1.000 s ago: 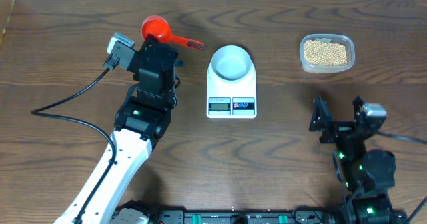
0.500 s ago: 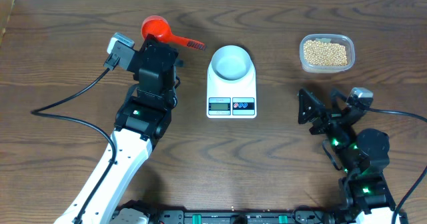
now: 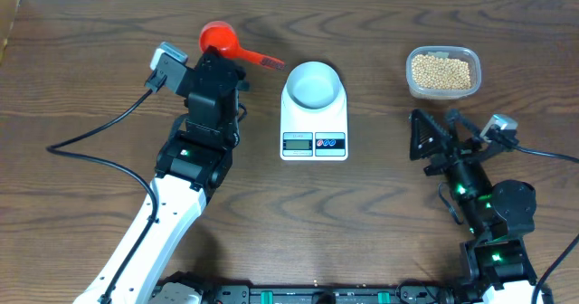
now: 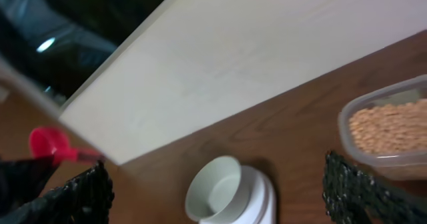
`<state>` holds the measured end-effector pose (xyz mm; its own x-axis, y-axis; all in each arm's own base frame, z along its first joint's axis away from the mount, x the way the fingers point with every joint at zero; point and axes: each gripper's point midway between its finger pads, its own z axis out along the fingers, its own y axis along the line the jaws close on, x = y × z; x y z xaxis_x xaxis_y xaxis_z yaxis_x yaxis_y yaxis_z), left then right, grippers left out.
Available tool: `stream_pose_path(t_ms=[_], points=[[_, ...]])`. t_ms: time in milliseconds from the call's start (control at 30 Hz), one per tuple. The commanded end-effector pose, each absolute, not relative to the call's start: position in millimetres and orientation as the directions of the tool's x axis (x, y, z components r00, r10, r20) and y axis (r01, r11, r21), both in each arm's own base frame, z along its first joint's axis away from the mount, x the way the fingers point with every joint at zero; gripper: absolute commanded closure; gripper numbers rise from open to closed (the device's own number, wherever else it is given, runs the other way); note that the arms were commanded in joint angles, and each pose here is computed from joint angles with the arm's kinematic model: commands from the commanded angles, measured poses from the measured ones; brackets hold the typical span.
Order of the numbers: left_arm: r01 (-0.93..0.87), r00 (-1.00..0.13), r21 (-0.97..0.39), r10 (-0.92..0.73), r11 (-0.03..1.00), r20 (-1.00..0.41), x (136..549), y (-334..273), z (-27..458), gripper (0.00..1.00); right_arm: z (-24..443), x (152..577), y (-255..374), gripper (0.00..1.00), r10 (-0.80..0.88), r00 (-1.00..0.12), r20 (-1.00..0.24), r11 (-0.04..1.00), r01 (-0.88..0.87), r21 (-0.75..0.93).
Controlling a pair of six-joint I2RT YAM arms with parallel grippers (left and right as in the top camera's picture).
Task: Scoop item into bowl and weigh 50g on scale
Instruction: 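Move the right gripper toward the red scoop's handle above the scale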
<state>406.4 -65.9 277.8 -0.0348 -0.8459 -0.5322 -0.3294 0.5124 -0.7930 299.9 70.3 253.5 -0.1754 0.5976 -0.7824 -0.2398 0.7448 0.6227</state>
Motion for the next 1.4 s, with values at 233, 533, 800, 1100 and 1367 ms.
stream_pose_path(t_ms=[233, 533, 800, 1100, 1367], points=[[-0.273, -0.101, -0.818, -0.860, 0.507, -0.500, 406, -83, 283, 0.93, 265, 322, 68, 0.02, 0.628, -0.111, -0.770, 0.734, -0.245, 0.634], [-0.233, -0.079, -0.839, -0.869, 0.492, -0.488, 413, -86, 291, 0.93, 247, 332, 105, 0.03, 0.647, -0.282, -0.709, 0.616, -0.355, 0.703], [-0.171, -0.232, -0.862, -0.870, 0.477, -0.435, 411, -116, 287, 0.93, 254, 335, 122, 0.06, 0.620, -0.290, -0.729, 0.574, -0.467, 0.673], [-0.105, -0.416, -0.892, -0.834, 0.439, -0.362, 402, -152, 285, 0.93, 242, 333, 151, 0.18, 0.578, -0.350, -0.737, 0.533, -0.522, 0.666], [-0.106, -0.452, -0.900, -0.827, 0.423, -0.335, 399, -158, 283, 0.93, 241, 330, 170, 0.29, 0.556, -0.344, -0.757, 0.512, -0.575, 0.638]])
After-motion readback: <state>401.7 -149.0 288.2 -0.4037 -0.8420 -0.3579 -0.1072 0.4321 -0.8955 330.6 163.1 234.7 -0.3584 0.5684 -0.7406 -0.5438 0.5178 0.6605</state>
